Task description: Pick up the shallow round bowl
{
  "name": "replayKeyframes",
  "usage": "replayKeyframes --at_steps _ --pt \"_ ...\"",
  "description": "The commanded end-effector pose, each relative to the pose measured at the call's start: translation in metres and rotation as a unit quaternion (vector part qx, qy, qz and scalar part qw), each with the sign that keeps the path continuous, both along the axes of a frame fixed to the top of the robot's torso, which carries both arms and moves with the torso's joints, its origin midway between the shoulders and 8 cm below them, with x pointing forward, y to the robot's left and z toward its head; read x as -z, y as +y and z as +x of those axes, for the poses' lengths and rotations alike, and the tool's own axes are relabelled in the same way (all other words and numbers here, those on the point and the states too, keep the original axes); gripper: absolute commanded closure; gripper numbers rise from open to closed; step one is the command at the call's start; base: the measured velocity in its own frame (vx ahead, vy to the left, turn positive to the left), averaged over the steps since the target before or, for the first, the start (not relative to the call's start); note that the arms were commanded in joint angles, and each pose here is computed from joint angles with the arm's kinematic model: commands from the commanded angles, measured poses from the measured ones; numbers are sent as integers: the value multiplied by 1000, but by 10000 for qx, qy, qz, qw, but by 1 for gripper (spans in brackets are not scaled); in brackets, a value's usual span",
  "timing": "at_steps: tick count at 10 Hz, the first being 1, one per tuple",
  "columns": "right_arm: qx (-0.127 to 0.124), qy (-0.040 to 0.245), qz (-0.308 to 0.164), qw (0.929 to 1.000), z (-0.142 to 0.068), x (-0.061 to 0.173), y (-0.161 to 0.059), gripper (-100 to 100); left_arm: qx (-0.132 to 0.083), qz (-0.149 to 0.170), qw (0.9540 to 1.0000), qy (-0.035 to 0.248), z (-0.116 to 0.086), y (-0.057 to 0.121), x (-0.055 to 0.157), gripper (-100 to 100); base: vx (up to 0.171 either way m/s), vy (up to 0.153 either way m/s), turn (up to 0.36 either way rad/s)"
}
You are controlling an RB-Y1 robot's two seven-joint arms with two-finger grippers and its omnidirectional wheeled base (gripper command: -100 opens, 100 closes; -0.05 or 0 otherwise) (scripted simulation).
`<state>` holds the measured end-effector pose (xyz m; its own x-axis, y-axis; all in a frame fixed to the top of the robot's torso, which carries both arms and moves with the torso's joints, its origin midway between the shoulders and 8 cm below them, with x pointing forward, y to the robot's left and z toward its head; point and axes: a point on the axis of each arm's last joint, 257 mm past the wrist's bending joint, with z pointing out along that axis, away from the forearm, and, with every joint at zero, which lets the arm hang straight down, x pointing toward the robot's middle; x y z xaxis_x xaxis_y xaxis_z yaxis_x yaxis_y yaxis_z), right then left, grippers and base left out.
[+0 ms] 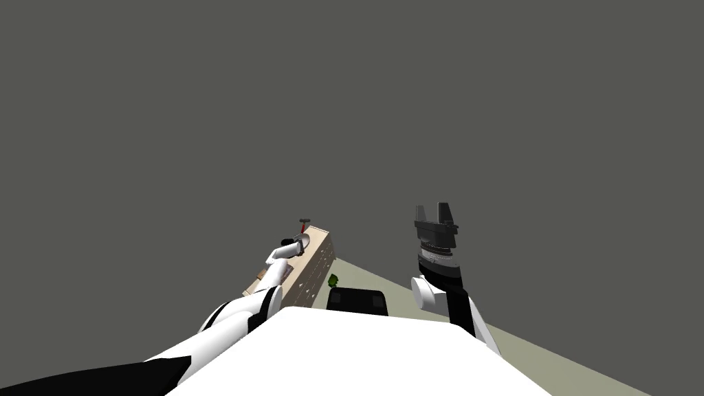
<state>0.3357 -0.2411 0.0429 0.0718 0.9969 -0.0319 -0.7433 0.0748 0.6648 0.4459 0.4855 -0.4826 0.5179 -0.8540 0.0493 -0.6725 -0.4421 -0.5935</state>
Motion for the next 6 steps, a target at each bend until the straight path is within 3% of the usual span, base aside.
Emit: replayKeyframes --at_steps 1,5,6 --pt "0 0 0 10000 0 0 0 0 -21 -63 9999 118 -4 0 5 -100 45 18 9" --pt "0 0 0 10000 0 0 0 0 -97 -318 9974 632 -25 -10 30 -100 62 18 17" --pt "0 0 0 10000 0 0 0 0 -97 -318 9974 632 -25 -10 30 -100 22 10 12"
